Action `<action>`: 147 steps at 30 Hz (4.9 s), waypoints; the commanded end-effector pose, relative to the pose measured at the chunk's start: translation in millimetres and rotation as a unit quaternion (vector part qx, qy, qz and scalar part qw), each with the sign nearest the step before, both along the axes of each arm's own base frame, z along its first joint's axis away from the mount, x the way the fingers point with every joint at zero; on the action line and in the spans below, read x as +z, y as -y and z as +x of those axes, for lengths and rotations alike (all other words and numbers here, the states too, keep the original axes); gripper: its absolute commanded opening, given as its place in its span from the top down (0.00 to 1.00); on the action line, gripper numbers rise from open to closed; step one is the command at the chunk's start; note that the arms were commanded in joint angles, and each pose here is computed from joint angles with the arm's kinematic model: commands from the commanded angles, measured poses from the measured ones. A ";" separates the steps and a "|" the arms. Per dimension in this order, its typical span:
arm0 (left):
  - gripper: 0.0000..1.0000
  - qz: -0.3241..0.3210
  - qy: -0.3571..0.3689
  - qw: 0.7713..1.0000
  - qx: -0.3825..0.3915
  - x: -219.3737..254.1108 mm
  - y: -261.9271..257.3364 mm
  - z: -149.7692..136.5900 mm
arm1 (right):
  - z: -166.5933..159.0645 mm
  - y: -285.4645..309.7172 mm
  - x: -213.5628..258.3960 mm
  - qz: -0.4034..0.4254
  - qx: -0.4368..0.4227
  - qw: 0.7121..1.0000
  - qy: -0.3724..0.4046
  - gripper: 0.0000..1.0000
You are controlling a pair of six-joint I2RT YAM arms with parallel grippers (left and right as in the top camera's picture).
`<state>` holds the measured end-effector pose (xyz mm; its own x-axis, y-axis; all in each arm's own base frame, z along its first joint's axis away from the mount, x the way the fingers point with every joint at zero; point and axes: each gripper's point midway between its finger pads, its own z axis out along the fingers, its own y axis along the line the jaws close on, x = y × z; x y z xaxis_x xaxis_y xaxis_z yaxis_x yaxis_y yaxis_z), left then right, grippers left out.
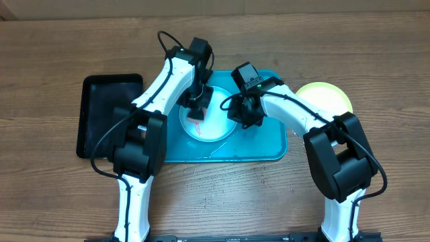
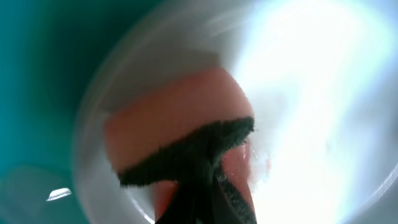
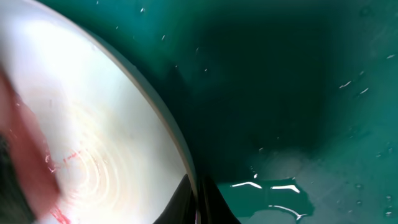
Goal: Clean dirty plates on tray and stack at the side
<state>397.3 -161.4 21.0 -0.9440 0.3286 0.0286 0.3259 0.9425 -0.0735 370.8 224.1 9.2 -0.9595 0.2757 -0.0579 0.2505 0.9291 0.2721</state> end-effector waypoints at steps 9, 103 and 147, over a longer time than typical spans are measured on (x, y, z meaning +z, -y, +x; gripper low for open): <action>0.96 -0.155 -0.077 0.969 -0.177 -6.5 48.7 -42.3 | 14.5 19.7 -0.8 0.052 -0.002 0.999 -0.011 0.96; 0.96 -0.058 0.131 0.981 0.131 131.5 -50.7 93.0 | 10.4 47.1 42.7 -0.049 0.045 0.996 0.053 0.96; 0.96 -0.047 0.108 0.985 0.130 128.1 -52.1 81.1 | -56.6 77.7 272.9 -0.513 0.007 0.737 0.439 0.96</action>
